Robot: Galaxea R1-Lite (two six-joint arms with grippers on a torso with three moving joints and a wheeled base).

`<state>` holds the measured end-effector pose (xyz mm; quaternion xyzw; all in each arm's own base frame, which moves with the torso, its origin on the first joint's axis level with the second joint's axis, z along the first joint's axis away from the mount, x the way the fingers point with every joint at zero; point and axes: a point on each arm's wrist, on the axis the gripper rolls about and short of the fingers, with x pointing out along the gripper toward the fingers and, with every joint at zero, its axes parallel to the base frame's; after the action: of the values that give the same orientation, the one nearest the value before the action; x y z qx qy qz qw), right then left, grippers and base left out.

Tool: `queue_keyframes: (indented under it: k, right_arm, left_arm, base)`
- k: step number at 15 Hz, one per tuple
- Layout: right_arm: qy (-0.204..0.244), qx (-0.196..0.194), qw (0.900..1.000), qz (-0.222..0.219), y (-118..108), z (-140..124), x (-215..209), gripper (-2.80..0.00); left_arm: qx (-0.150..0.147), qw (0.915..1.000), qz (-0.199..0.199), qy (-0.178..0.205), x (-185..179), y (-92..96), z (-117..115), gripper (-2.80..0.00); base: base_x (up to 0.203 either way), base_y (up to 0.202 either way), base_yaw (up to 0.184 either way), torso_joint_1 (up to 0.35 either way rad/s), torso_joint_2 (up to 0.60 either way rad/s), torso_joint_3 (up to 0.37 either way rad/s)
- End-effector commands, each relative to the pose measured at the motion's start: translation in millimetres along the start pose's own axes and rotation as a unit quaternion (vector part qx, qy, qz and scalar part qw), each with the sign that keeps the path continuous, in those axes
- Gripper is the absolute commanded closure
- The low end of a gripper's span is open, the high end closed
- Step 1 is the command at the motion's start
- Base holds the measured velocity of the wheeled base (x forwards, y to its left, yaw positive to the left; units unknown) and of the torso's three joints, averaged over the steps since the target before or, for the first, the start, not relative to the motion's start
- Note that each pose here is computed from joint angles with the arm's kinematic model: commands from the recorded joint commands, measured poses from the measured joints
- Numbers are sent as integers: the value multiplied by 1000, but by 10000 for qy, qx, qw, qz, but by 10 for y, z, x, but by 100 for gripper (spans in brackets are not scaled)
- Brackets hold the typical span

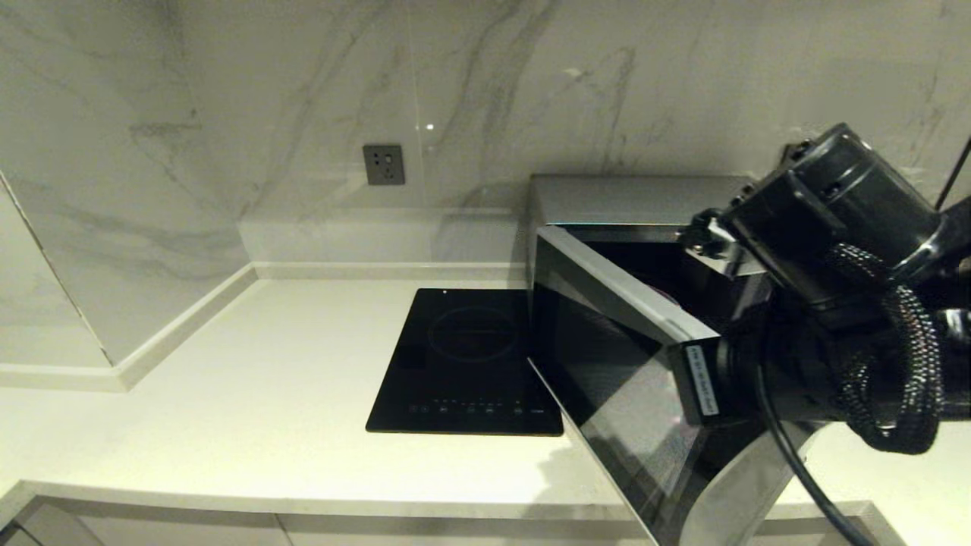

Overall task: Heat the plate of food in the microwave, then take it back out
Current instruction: Close the microwave oven

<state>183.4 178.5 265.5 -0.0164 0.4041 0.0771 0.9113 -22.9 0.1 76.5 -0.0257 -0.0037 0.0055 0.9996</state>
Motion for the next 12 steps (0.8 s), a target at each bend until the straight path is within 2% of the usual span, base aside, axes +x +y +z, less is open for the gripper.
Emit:
queue_keyframes:
  k: [1, 3, 7, 10, 12]
  right_arm:
    - [-130, 420, 9987, -274, -328, -93, -147, 0]
    - [-245, 804, 9955, -430, -494, -110, -137, 0]
    - [-482, 1854, 9795, -629, -690, -98, -62, 0]
    - [-909, 2472, 9611, -828, -891, 34, 6, 0]
    - [-1062, 2900, 9443, -1135, -1097, 106, 68, 0]
  left_arm:
    - [-3, 10000, 5, -11, -1, 0, 0, 0]
    - [-3, 10000, 5, -11, -1, 0, 0, 0]
    - [-3, 10000, 5, -11, -1, 0, 0, 0]
    - [-3, 10000, 6, -4, 0, 0, 0, 0]
    - [-3, 10000, 2, -4, 0, 0, 0, 0]
  base:
    - [0, 0, 0, 0, 0, 0]
    - [0, 0, 0, 0, 0, 0]
    - [0, 0, 0, 0, 0, 0]
    - [0, 0, 0, 0, 0, 0]
    - [0, 0, 0, 0, 0, 0]
